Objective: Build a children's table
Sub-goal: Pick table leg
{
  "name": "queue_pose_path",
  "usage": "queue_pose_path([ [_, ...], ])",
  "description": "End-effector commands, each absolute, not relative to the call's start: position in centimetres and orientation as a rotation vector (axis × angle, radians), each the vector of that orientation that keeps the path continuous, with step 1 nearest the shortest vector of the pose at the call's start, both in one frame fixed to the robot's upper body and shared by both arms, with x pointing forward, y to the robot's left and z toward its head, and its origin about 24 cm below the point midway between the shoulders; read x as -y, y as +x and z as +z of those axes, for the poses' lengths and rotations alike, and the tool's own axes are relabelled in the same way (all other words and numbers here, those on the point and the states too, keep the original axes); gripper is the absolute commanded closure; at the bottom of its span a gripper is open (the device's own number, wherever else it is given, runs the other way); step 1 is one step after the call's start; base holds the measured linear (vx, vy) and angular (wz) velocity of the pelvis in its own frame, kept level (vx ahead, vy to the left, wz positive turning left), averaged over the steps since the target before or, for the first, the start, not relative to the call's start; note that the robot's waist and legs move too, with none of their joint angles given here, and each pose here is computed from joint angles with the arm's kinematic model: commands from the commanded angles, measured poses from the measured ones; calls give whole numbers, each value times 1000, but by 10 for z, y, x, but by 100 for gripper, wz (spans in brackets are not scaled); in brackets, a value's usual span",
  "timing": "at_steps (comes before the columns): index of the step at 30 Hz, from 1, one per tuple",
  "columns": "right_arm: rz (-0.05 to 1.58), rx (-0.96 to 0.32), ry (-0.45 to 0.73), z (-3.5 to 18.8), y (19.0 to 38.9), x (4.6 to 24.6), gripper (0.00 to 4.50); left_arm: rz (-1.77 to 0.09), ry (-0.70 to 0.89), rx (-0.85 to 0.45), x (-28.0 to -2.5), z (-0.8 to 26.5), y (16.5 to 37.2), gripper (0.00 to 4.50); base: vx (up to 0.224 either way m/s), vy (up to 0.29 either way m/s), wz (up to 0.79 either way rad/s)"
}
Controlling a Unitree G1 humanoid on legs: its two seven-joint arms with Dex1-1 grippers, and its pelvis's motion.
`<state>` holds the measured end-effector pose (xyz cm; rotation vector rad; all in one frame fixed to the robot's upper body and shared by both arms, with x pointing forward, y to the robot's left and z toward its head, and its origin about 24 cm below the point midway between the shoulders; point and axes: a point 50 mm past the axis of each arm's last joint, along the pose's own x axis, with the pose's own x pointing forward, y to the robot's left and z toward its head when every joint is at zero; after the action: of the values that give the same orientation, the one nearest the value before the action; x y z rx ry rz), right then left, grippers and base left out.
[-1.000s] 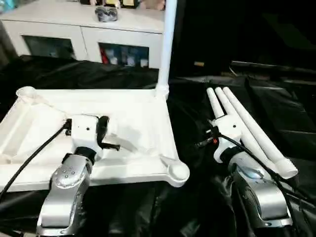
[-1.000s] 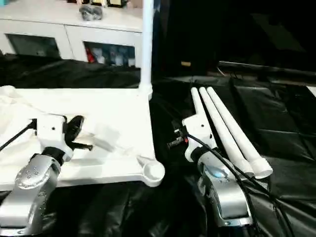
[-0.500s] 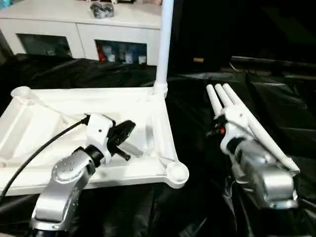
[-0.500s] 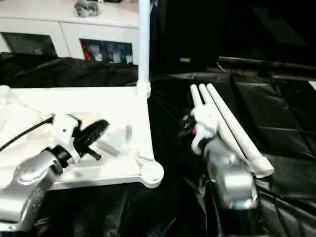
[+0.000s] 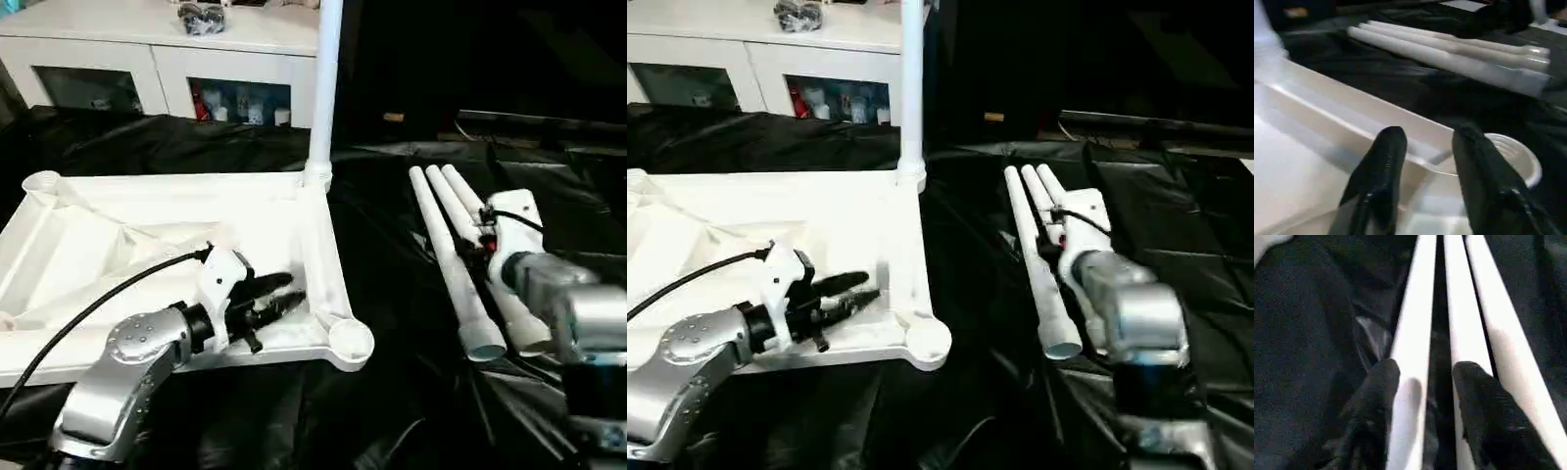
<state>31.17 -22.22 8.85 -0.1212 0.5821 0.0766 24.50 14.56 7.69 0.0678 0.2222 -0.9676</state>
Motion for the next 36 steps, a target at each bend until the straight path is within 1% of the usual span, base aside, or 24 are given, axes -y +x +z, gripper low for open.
queue_pose_path([
  [1,61,-612,-107,90,313,226,208,-1003,72,-206,-142,85,246,237,0,0,0],
  [3,58,-621,-95,90,314,227,194,-999,74,-205,-144,86,248,215,0,0,0],
  [5,79,-628,-56,89,315,224,167,-999,78,-208,-144,87,249,202,0,0,0],
  [6,83,-630,-50,89,315,224,167,-999,78,-209,-144,87,249,202,0,0,0],
  [7,95,-637,-36,89,315,223,156,-1000,81,-211,-145,87,249,188,0,0,0],
  [8,105,-702,-53,85,313,222,148,-996,105,-212,-145,87,249,180,0,0,0],
  [9,103,-734,-67,83,312,222,135,-994,113,-213,-145,87,249,172,0,0,0],
  [11,127,-762,-25,79,311,220,116,-995,127,-217,-145,87,249,156,0,0,0],
  [12,131,-765,-18,79,311,220,114,-995,128,-217,-145,87,249,147,0,0,0],
  [13,131,-786,3,77,310,220,114,-1003,133,-222,-145,87,248,147,0,0,0],
  [14,126,-821,0,73,308,221,113,-1011,143,-224,-144,87,247,137,0,0,0],
  [17,108,-906,-15,65,305,224,113,-1031,155,-232,-144,88,242,137,0,0,0],
  [19,104,-914,-17,64,304,224,113,-1035,159,-233,-144,88,241,137,0,0,0],
  [20,102,-924,-3,63,304,224,130,-1036,175,-233,-145,89,239,133,0,0,0],
  [21,102,-924,-3,63,304,224,130,-1036,175,-233,-145,89,239,133,0,0,0],
  [26,99,-951,8,60,304,225,177,-1048,183,-237,-144,90,238,131,0,0,0],
  [28,102,-955,15,60,303,225,177,-1052,186,-237,-144,91,238,131,0,0,0],
  [30,111,-970,32,57,303,224,202,-1079,200,-253,-144,92,236,131,0,0,0],
  [31,112,-972,33,57,303,224,202,-1083,202,-256,-144,92,235,131,0,0,0],
  [32,111,-972,34,57,303,224,223,-1089,204,-259,-144,93,234,131,0,0,0],
  [33,111,-972,34,57,303,224,223,-1089,204,-259,-144,93,234,131,0,0,0],
  [36,106,-965,40,57,304,224,249,-1098,214,-252,-145,95,234,131,0,0,0],
])
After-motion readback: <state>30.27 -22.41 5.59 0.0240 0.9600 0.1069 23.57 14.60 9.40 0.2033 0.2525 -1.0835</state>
